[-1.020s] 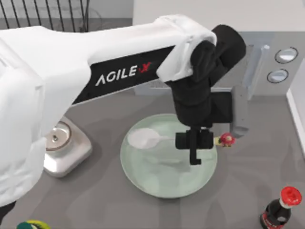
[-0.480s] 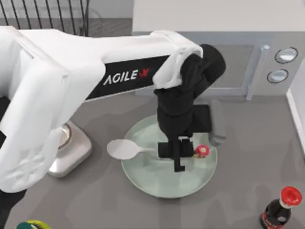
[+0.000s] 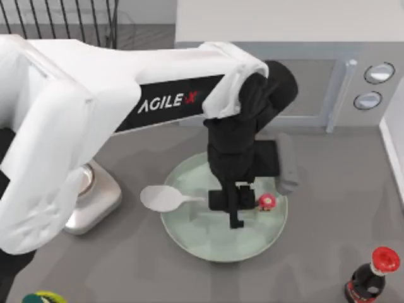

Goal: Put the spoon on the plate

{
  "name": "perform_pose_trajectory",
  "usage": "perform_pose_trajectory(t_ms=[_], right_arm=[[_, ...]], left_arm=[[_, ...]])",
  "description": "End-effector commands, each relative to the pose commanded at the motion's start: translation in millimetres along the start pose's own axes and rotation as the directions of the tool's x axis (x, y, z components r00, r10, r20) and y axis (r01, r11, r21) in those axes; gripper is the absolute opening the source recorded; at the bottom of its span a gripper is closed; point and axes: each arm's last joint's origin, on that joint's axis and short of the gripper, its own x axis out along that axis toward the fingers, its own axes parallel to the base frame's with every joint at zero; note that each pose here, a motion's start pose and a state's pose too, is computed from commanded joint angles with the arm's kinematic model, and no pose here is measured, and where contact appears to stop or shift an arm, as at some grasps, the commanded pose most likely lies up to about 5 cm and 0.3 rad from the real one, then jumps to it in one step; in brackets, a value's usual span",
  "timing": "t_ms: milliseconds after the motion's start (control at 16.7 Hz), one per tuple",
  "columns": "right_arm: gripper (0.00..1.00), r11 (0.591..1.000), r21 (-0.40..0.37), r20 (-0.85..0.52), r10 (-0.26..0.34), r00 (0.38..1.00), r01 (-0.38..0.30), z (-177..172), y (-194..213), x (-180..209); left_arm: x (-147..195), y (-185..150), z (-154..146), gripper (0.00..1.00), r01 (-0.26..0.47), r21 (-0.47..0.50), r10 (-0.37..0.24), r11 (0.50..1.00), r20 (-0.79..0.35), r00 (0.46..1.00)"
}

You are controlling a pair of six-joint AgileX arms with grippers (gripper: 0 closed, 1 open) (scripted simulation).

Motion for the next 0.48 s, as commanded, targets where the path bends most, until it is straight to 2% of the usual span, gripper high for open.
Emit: perform_pose_trajectory(t_ms=[480], right_arm=[[1.0,1.0,0.0,0.0,0.0,1.0,0.0,0.0,0.0,0.0]], left_arm=[[0.0,0.0,0.0,0.83,0.0,0.0,0.0,1.0,0.0,1.0]])
